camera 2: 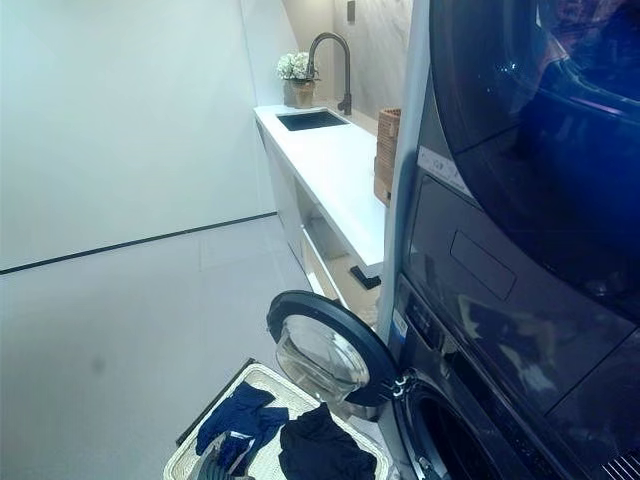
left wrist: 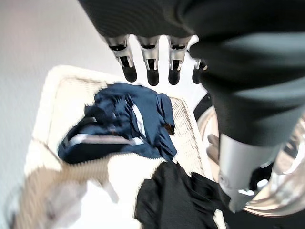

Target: Put the clothes into the washing machine.

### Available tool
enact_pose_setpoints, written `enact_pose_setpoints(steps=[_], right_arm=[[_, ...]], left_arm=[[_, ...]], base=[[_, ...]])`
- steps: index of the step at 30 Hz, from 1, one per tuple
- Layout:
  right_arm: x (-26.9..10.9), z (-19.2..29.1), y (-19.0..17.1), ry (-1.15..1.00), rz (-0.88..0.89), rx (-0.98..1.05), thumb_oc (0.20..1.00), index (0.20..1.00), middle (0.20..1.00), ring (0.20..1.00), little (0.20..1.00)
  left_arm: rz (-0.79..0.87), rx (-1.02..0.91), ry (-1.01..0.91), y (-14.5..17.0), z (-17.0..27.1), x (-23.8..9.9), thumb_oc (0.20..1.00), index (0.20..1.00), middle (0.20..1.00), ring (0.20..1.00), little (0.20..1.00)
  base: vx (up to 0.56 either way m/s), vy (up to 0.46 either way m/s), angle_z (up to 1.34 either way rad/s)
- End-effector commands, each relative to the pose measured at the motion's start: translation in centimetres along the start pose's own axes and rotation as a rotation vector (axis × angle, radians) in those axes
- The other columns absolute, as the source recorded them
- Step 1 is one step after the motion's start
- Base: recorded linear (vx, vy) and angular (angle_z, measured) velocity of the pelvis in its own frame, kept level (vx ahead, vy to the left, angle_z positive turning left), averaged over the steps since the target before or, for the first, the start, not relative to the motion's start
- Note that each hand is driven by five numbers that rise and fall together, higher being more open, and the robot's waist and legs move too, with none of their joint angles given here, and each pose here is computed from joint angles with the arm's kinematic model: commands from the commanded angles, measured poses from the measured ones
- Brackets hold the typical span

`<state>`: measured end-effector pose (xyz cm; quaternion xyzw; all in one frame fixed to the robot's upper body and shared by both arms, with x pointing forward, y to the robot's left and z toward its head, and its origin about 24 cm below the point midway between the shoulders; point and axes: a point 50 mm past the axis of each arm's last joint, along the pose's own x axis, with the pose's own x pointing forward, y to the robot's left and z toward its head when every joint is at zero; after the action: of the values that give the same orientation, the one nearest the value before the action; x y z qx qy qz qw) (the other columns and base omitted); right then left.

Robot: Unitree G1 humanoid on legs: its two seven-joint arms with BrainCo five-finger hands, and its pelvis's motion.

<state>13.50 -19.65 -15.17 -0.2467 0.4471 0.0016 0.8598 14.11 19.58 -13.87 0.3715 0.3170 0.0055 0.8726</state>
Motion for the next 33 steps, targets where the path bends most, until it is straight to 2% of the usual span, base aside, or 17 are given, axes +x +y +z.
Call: enact_pose_setpoints(steps=[1,5,6,8,10,15,23,25,31,33], right_arm=[[0.9,3.3,-0.4,-0.092,-0.014,0.04,1.0,1.0,1.0,1.0,1.0],[0.9,3.4,-0.5,-0.093,-0.014,0.04,1.0,1.0,1.0,1.0,1.0],[1.1,4.0,-1.0,-0.118,-0.015,0.036,1.0,1.0,1.0,1.0,1.0],[1.9,7.5,-2.6,-0.194,-0.057,0.059,1.0,1.0,1.0,1.0,1.0],[2.0,8.9,-3.0,-0.233,-0.068,0.067,1.0,1.0,1.0,1.0,1.0],[2.0,13.2,-4.8,-0.389,-0.119,0.138,1.0,1.0,1.0,1.0,1.0],[1.3,16.7,-6.5,-0.532,-0.181,0.26,1.0,1.0,1.0,1.0,1.0],[1.0,18.7,-7.7,-0.592,-0.208,0.313,1.0,1.0,1.0,1.0,1.0],[-0.2,22.9,-9.3,-0.707,-0.296,0.322,1.0,1.0,1.0,1.0,1.0],[-0.4,23.4,-9.5,-0.721,-0.3,0.328,1.0,1.0,1.0,1.0,1.0]], left_arm=[[0.165,0.08,-0.057,2.2,2.4,2.1,1.0,1.0,1.0,1.0,1.0],[0.173,0.086,-0.059,2.2,2.4,2.1,1.0,1.0,1.0,1.0,1.0],[0.301,0.157,-0.099,3.5,3.0,2.5,1.0,1.0,1.0,1.0,1.0],[0.41,0.189,-0.197,5.5,5.9,3.9,1.0,1.0,1.0,1.0,1.0],[0.443,0.192,-0.214,6.3,7.0,4.4,1.0,1.0,1.0,1.0,1.0],[0.567,0.129,-0.253,9.0,10.2,5.7,1.0,1.0,1.0,1.0,1.0],[0.7,0.1,-0.341,11.6,13.9,6.2,1.0,1.0,1.0,1.0,1.0],[0.757,0.098,-0.388,13.3,15.9,6.5,1.0,1.0,1.0,1.0,1.0],[0.87,0.056,-0.448,17.1,19.4,6.6,1.0,1.0,1.0,1.0,1.0],[0.876,0.063,-0.455,17.5,19.8,6.7,1.0,1.0,1.0,1.0,1.0]], base=[[0.0,0.0,0.0],[0.0,0.0,0.0],[-0.07,0.014,0.0],[-0.26,0.032,0.03],[-0.21,0.02,0.1],[-0.17,-0.012,0.05],[-0.13,-0.008,0.08],[-0.12,0.033,0.12],[-0.09,0.04,0.03],[-0.05,0.014,-0.01]])
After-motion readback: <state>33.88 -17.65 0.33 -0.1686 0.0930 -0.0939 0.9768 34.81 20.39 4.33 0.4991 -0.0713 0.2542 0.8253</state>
